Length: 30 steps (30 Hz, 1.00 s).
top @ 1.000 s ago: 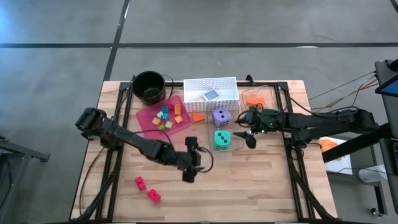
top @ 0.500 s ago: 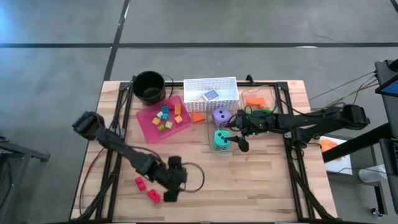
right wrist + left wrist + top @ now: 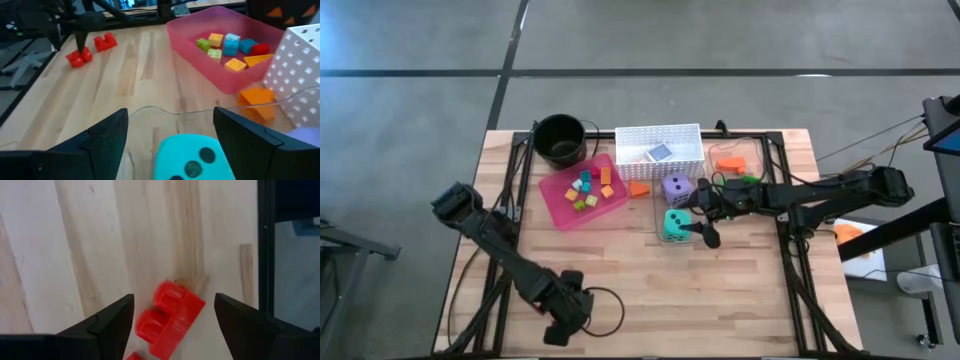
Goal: Pick & Place Toys
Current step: Put the bottom large red game piece into the top transparent bin
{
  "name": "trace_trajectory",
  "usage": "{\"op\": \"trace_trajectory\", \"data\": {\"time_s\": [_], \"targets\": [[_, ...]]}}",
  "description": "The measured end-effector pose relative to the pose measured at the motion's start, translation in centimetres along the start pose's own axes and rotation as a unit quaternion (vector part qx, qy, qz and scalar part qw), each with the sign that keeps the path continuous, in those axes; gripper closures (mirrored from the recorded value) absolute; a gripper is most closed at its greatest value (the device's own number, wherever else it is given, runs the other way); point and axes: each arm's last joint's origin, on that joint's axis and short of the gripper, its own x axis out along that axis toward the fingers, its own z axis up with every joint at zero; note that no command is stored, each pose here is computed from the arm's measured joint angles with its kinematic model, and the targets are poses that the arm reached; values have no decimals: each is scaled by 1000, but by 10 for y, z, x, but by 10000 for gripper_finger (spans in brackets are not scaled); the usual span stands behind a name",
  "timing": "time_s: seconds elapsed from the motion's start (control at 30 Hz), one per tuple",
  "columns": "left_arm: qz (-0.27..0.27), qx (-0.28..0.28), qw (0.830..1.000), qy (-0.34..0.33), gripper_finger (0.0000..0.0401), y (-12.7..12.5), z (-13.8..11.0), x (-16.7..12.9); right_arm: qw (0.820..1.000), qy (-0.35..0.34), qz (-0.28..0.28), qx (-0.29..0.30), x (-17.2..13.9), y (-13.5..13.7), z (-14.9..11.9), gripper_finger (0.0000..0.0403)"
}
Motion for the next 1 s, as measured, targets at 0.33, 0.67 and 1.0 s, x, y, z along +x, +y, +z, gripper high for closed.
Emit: {"op": "trace_trajectory", "data": {"time_s": [0.33,0.67,1.0], "targets": [[-6,14,999,40,124,3,-14,11,1000,-2,11,-19,0,6,1,110],[6,34,998,51,124,16,-28,28,1000,-2,11,-23,0,6,1,110],[9,36,999,1,124,21,-29,40,1000,-2,10,-23,0,6,1,110]]}}
